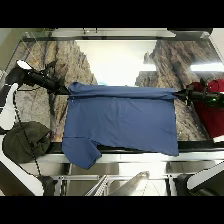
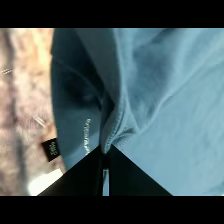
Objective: Fold the shirts.
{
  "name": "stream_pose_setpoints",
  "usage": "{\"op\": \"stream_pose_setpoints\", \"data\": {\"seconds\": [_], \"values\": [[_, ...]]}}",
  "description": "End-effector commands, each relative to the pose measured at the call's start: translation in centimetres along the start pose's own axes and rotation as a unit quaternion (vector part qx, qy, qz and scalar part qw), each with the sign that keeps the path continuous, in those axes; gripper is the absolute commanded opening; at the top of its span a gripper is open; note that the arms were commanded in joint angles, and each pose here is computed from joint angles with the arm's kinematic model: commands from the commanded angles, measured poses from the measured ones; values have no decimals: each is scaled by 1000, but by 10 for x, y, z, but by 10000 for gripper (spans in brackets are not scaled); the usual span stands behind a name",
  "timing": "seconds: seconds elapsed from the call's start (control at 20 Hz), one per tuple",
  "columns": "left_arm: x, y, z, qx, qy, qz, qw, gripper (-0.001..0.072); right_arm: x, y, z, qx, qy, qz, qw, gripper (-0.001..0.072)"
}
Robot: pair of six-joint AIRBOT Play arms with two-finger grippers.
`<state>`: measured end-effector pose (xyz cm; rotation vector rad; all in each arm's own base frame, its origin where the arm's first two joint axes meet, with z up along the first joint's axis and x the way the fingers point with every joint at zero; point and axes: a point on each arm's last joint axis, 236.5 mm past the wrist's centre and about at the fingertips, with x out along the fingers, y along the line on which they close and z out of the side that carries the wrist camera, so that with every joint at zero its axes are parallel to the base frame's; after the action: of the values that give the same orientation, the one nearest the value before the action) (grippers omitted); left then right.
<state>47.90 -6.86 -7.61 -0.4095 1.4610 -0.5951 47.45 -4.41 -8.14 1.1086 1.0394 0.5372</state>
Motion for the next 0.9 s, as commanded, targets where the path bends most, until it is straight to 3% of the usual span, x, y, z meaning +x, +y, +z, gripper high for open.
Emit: {"op": "stream_pose_setpoints", "data": {"seconds": [0.0, 0.1, 0.15, 0.2, 0.25, 0.55, 0.85], "values": [[2, 7, 1, -6, -3, 14, 1000, 16, 0, -3, -2, 3, 4, -6, 1000, 14], [1, 6, -1, -5, 2, 12, 1000, 31, 0, -2, -2, 2, 5, -5, 1000, 16], [-1, 2, -3, -2, 8, 9, 1000, 166, -1, 0, -4, 1, 9, -1, 1000, 53], [-7, -1, -4, 3, 13, 7, 1000, 295, -2, 4, -7, 0, 14, 4, 1000, 199], [-17, -5, -3, 10, 16, 5, 1000, 295, -5, 9, -8, -7, 19, 9, 1000, 244], [-89, -13, 3, -32, -15, 13, 999, 294, -53, 27, -4, -29, -1, -38, 999, 242], [-72, -22, -96, -87, 49, -20, 995, 294, -83, 25, -85, -13, 100, -124, 987, 196]]}}
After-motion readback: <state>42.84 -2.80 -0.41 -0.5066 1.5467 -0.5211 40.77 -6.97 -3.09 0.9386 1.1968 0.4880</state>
